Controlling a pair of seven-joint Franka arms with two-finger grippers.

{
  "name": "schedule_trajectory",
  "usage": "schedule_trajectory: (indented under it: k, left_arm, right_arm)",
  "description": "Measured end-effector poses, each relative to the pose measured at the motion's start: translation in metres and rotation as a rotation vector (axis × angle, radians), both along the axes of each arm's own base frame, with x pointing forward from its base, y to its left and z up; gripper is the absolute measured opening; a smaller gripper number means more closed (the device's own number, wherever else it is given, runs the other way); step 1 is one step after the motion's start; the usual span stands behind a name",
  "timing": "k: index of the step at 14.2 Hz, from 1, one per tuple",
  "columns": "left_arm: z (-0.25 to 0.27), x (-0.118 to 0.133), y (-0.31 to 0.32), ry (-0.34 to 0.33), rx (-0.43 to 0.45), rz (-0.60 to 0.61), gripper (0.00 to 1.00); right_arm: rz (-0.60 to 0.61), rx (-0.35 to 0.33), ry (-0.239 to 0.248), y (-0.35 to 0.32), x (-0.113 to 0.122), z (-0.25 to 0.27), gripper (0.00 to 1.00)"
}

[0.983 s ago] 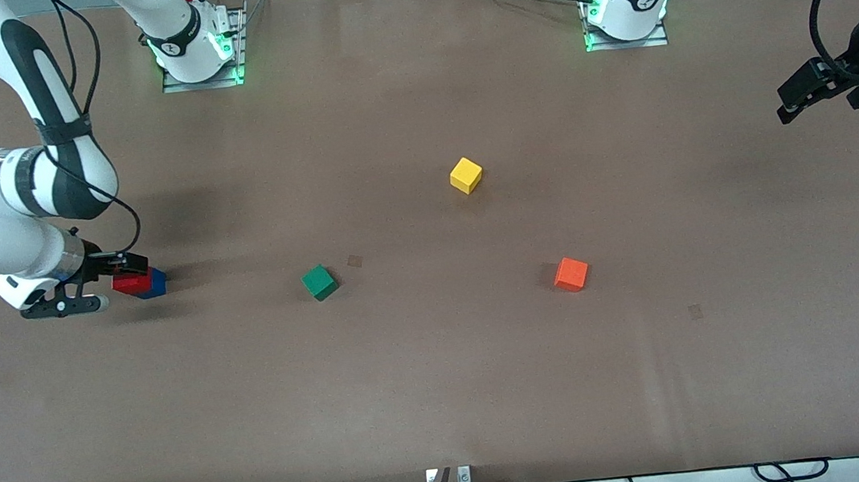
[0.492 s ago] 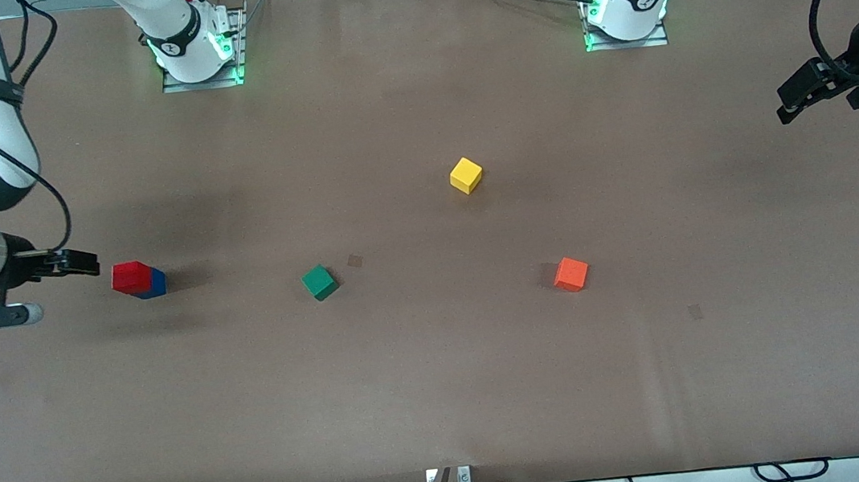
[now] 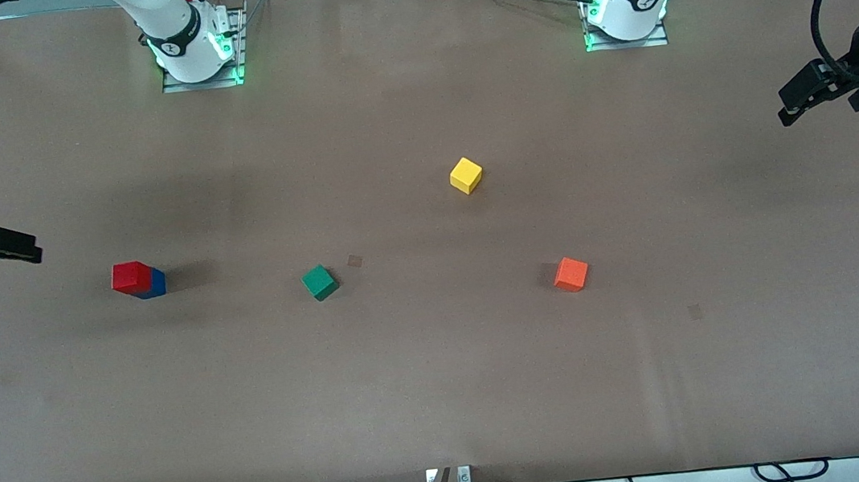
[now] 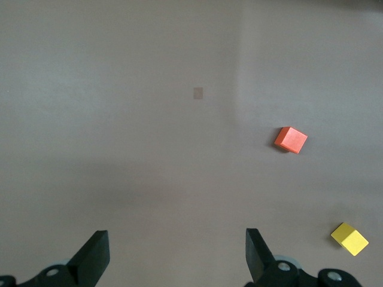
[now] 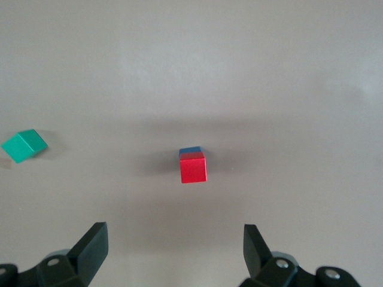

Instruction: Pass red block to right arm, stack on blue

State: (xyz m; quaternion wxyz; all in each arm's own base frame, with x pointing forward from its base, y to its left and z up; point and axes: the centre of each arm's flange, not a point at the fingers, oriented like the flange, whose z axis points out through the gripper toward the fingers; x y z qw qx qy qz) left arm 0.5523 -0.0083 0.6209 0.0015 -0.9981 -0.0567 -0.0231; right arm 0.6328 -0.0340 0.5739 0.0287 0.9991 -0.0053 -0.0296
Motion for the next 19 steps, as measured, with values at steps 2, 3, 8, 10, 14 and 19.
schedule_trajectory:
  k: [2,3,8,10,14,19]
  left_arm:
    - [-0.001,0.001,-0.001,0.001,0.000,-0.001,1.00]
    - [-0.001,0.001,-0.001,0.002,0.000,-0.001,1.00]
    - [-0.002,0.002,-0.001,0.003,0.000,-0.001,1.00]
    - [-0.002,0.002,-0.001,0.002,0.000,-0.002,1.00]
    - [-0.001,0.002,-0.002,0.000,0.000,-0.002,1.00]
    - [0.006,0.003,-0.007,-0.013,0.000,-0.011,1.00]
  right_arm:
    - [-0.011,0.001,-0.013,-0.002,0.000,0.008,1.00]
    - [-0.020,0.010,-0.013,-0.004,0.000,0.007,1.00]
    - [-0.043,0.039,-0.021,-0.005,0.000,0.008,1.00]
    - [-0.056,0.043,-0.036,-0.014,-0.001,0.014,1.00]
    - [-0.057,0.067,-0.062,-0.026,-0.006,0.024,1.00]
    - [-0.046,0.062,-0.054,-0.021,-0.009,0.015,1.00]
